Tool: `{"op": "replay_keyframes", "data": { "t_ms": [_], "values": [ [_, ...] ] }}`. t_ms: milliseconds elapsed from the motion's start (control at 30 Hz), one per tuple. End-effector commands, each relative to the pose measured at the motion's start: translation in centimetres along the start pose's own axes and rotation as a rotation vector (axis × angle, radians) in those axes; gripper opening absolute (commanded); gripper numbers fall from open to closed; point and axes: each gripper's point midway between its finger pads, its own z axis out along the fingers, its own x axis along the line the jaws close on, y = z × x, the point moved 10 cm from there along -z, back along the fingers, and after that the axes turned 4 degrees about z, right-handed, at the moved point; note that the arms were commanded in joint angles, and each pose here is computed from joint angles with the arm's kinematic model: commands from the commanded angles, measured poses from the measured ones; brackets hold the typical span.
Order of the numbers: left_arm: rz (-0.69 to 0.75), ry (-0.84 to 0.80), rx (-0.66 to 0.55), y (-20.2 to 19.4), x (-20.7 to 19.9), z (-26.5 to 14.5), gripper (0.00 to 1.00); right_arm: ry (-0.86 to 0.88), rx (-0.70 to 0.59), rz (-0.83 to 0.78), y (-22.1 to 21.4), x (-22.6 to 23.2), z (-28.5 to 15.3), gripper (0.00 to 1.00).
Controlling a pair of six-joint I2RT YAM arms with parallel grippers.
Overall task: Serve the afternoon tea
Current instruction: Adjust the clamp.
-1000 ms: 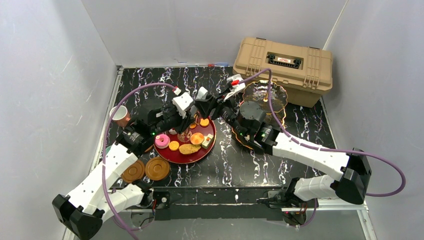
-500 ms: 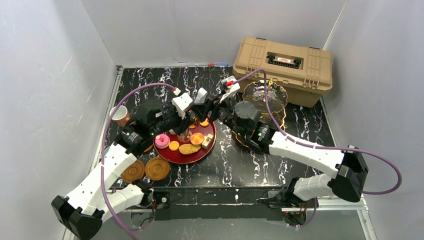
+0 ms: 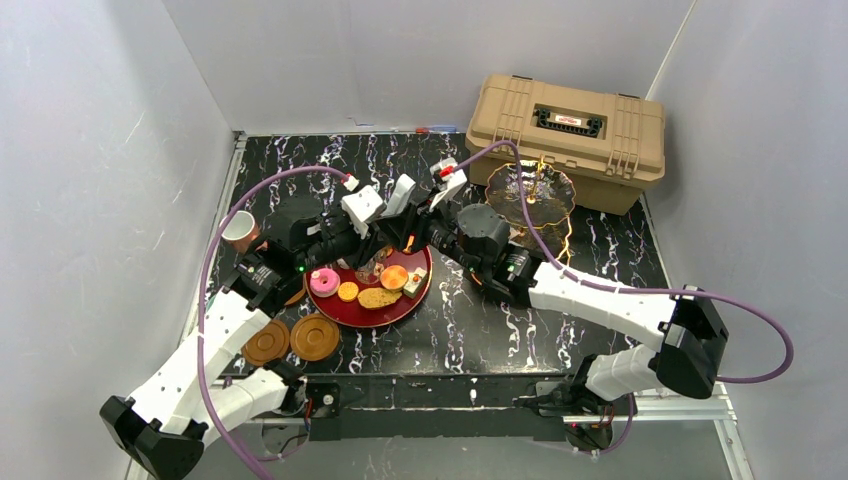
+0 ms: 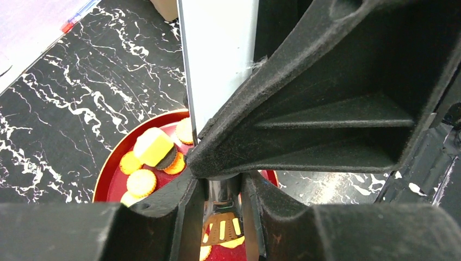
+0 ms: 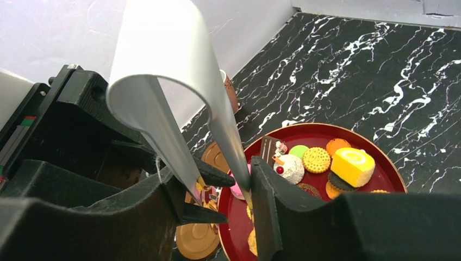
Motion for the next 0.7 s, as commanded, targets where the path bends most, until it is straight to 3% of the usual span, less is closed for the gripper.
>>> {"op": "replay_keyframes", "data": {
  "t_ms": [0, 200, 367, 467, 567, 667],
  "values": [
    [0.044, -0.045, -0.102, 2.1, -0.3, -1.1, 0.03, 0.085, -0.071, 0.014, 1.9, 1.7, -0.1, 0.49],
    [0.043, -0.140, -0.094, 1.9, -1.0, -1.3, 0.04, 0.114, -0.042, -0.009, 1.3, 1.7, 0.5, 0.50],
    [0.049, -0.182, -0.090, 1.7, -1.4, -1.4, 0.01, 0.102, -0.029, -0.002, 0.3, 1.2, 0.8, 0.63],
    [0.044, -0.195, -0.090, 1.7, -1.6, -1.5, 0.01, 0.086, -0.033, 0.003, 0.1, 0.9, 0.8, 0.66],
    [0.050, -0.190, -0.086, 1.6, -1.5, -1.6, 0.01, 0.077, -0.044, 0.006, 0.1, 0.8, 0.7, 0.63],
    [0.058, -0.184, -0.085, 1.6, -1.5, -1.6, 0.02, 0.078, -0.049, 0.005, 0.3, 0.8, 0.6, 0.50]
  ]
}}
